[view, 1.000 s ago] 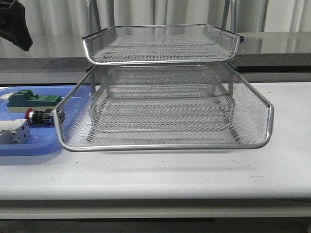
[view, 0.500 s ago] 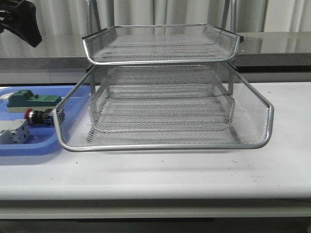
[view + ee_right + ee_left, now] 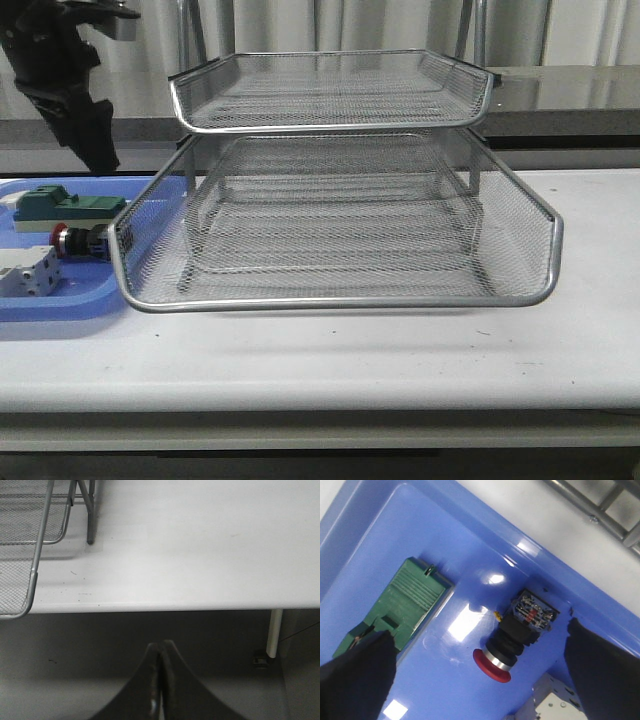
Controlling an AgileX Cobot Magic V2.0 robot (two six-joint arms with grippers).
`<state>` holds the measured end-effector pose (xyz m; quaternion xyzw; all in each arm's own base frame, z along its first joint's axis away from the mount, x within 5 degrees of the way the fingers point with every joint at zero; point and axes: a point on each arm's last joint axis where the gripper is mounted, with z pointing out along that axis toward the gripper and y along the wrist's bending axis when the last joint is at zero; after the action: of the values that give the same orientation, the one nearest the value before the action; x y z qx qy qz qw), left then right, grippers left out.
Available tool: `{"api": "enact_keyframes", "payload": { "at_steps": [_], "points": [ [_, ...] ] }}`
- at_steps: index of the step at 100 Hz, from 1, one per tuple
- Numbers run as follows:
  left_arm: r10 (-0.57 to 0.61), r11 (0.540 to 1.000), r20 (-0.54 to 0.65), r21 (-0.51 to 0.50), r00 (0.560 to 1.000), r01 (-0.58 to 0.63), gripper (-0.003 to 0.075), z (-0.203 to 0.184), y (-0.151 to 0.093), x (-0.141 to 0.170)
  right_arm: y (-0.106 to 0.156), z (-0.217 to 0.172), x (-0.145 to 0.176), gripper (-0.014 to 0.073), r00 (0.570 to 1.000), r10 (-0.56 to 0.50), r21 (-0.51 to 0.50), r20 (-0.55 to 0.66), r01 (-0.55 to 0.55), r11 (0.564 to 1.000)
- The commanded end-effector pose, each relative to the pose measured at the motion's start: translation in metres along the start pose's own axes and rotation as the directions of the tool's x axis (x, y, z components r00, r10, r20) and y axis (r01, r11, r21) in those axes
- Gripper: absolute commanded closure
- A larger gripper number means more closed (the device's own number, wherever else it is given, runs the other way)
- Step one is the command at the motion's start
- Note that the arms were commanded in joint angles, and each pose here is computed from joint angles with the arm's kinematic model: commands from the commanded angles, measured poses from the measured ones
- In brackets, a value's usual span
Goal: Place button on rack with both arms
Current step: 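Lower the left gripper over the red push button in the tray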
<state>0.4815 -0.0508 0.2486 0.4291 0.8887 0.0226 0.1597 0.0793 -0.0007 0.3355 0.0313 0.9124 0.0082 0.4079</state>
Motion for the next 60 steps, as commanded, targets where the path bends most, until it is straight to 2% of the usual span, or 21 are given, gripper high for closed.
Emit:
{"api": "enact_keyframes", "payload": {
  "at_steps": [1,13,60],
  "points": [
    [0.037,0.999,0.032,-0.006,0.999,-0.037,0.0061,-0.03,0.0,-0.003,-0.001,-0.007,-0.011,0.0664,0.997,-0.009,0.01,0.082,0.008,1.0],
    [0.046,0.999,0.025,0.013,0.999,-0.047,0.0061,-0.02,-0.001,-0.004,-0.001,-0.007,-0.011,0.0664,0.997,-0.009,0.01,0.082,0.008,1.0],
    [0.206,0.977,0.028,0.042,0.978,-0.207,0.0061,-0.009,-0.005,-0.005,-0.001,-0.007,-0.011,0.0664,0.997,-0.009,0.01,0.082,0.008,1.0]
  ]
}}
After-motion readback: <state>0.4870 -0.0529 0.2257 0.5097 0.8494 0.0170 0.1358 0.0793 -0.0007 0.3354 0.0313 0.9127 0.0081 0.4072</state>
